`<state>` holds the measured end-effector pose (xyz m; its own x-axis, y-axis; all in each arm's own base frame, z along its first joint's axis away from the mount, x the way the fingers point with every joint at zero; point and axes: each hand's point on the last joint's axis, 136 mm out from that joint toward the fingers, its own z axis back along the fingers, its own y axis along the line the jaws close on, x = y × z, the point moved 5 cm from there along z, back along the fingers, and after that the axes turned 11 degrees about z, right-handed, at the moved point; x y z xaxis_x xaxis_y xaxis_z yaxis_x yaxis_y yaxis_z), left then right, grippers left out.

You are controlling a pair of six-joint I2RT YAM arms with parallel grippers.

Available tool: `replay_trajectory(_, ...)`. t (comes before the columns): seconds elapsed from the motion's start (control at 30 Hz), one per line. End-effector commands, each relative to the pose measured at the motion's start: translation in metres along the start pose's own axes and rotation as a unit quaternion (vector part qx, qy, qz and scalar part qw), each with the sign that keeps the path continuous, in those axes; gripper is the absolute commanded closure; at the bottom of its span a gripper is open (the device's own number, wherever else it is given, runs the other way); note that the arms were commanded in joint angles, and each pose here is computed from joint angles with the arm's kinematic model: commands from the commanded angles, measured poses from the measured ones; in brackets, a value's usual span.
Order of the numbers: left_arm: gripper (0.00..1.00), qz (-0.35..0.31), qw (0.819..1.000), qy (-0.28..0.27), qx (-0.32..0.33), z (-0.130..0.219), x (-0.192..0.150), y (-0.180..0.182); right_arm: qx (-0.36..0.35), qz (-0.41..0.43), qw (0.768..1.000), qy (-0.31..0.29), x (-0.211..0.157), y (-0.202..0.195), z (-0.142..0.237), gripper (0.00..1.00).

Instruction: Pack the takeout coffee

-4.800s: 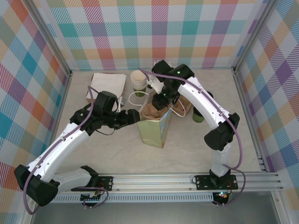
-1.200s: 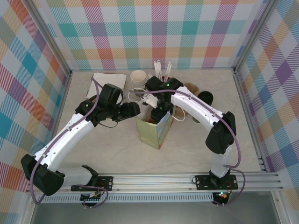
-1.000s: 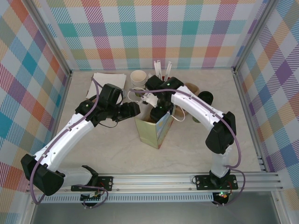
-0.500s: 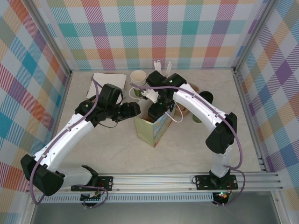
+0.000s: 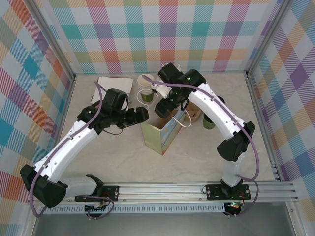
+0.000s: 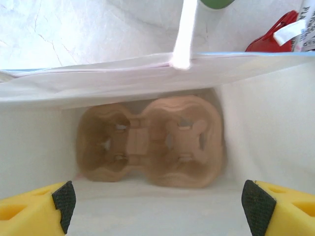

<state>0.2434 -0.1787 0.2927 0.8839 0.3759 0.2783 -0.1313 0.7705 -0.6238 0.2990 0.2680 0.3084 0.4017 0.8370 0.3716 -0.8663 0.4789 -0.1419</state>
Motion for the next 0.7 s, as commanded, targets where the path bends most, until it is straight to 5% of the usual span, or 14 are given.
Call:
replay_trajectory(0.0,0.15,-0.021,0.999,-0.031,-0.019,0.028,0.006,-0.011,-0.001,-0.027,0.999,-0.029,-0.001,-0.001,0.029,0.11)
replay_trajectory(0.67,0.16,-0.139,0.986,-0.090,-0.011,0.091,0.022,-0.036,-0.059,-0.181,0.964,-0.185,-0.036,-0.013,0.124,0.02)
